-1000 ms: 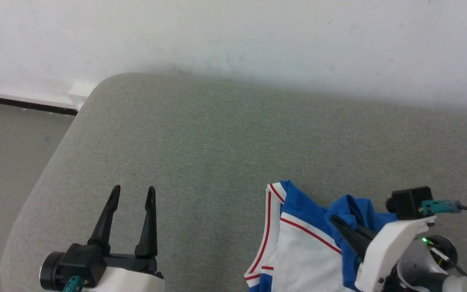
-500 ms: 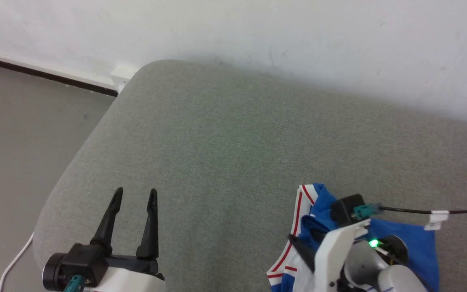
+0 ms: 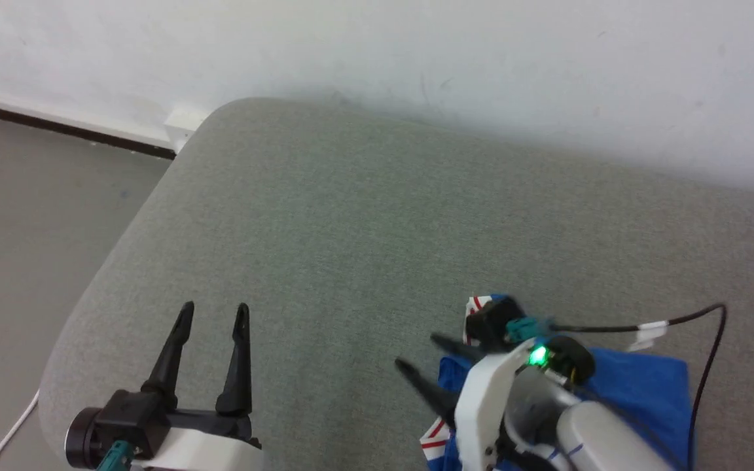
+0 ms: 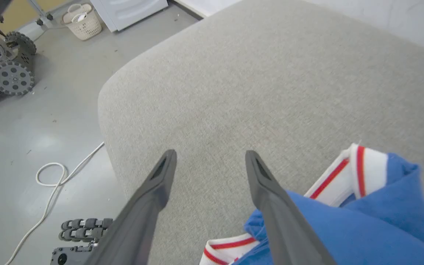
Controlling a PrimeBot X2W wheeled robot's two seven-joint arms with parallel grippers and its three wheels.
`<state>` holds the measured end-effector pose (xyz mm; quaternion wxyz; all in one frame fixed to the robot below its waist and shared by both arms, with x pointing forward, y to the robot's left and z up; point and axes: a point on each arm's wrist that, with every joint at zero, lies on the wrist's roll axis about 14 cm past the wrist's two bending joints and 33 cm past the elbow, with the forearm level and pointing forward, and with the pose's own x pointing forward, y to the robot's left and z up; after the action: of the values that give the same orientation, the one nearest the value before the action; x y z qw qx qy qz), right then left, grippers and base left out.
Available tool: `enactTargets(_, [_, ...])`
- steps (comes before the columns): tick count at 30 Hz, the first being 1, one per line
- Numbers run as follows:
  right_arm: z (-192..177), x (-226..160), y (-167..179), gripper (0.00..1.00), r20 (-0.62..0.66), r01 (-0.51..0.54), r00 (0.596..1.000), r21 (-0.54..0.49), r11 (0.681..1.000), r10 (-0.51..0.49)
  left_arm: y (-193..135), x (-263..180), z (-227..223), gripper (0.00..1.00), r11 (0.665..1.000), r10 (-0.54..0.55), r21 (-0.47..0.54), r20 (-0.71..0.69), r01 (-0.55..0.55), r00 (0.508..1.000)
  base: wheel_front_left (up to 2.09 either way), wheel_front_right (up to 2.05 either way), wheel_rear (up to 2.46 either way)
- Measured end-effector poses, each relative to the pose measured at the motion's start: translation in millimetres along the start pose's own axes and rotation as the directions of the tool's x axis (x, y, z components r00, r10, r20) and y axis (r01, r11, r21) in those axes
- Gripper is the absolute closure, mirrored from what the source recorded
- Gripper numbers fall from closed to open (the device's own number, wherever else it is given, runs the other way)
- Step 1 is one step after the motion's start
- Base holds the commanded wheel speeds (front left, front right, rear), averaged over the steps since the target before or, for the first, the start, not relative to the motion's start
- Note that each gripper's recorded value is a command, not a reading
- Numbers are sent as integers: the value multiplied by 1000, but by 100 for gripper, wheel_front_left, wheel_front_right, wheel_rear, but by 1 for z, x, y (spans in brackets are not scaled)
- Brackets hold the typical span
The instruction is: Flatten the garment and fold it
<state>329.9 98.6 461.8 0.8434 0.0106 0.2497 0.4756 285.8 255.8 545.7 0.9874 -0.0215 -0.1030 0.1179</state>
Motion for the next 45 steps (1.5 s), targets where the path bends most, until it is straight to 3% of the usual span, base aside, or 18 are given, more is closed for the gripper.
enactTargets(4, [47, -20, -35, 0, 179, 102, 980, -103, 989, -82, -5, 5, 2, 0, 1000, -20, -6, 13, 20, 1000, 0, 0, 0])
enactTargets(7, [83, -49, -77, 0, 323, 255, 928, -182, 950, -187, -13, 10, 4, 0, 999, -48, -12, 23, 49, 999, 0, 0, 0])
enactTargets(10, [106, -90, -119, 0, 438, 417, 849, -212, 884, -296, -23, 15, 6, 0, 997, -78, -25, 32, 79, 996, 0, 0, 0])
enactTargets(13, [122, -136, -155, 0, 530, 568, 754, -233, 789, -387, -33, 21, 5, 0, 994, -107, -35, 33, 108, 994, 0, 0, 0])
enactTargets(16, [126, -181, -179, 0, 598, 680, 657, -206, 703, -460, -44, 26, 4, 0, 989, -141, -43, 35, 142, 989, 0, 0, 0])
enactTargets(20, [107, -229, -196, 0, 637, 770, 546, -126, 625, -544, -60, 33, 5, 0, 980, -187, -56, 44, 189, 981, 0, 0, 0])
enactTargets(23, [89, -255, -198, 0, 653, 811, 466, -46, 583, -597, -72, 36, 2, 0, 973, -219, -69, 41, 221, 975, 0, 0, 0])
enactTargets(27, [60, -270, -189, 0, 645, 825, 391, 70, 561, -656, -82, 38, -4, 0, 965, -247, -79, 25, 248, 969, 0, 0, 0])
enactTargets(37, [26, -263, -169, 0, 598, 816, 384, 137, 561, -704, -92, 39, -18, 0, 958, -273, -98, -15, 270, 962, 0, 0, 0])
enactTargets(43, [25, -259, -171, 0, 589, 813, 398, 129, 568, -703, -93, 39, -23, 0, 957, -275, -99, -31, 271, 961, 0, 0, 0])
enactTargets(45, [21, -256, -175, 0, 557, 809, 420, 127, 574, -716, -93, 40, -24, 0, 958, -275, -99, -34, 271, 961, 0, 0, 0])
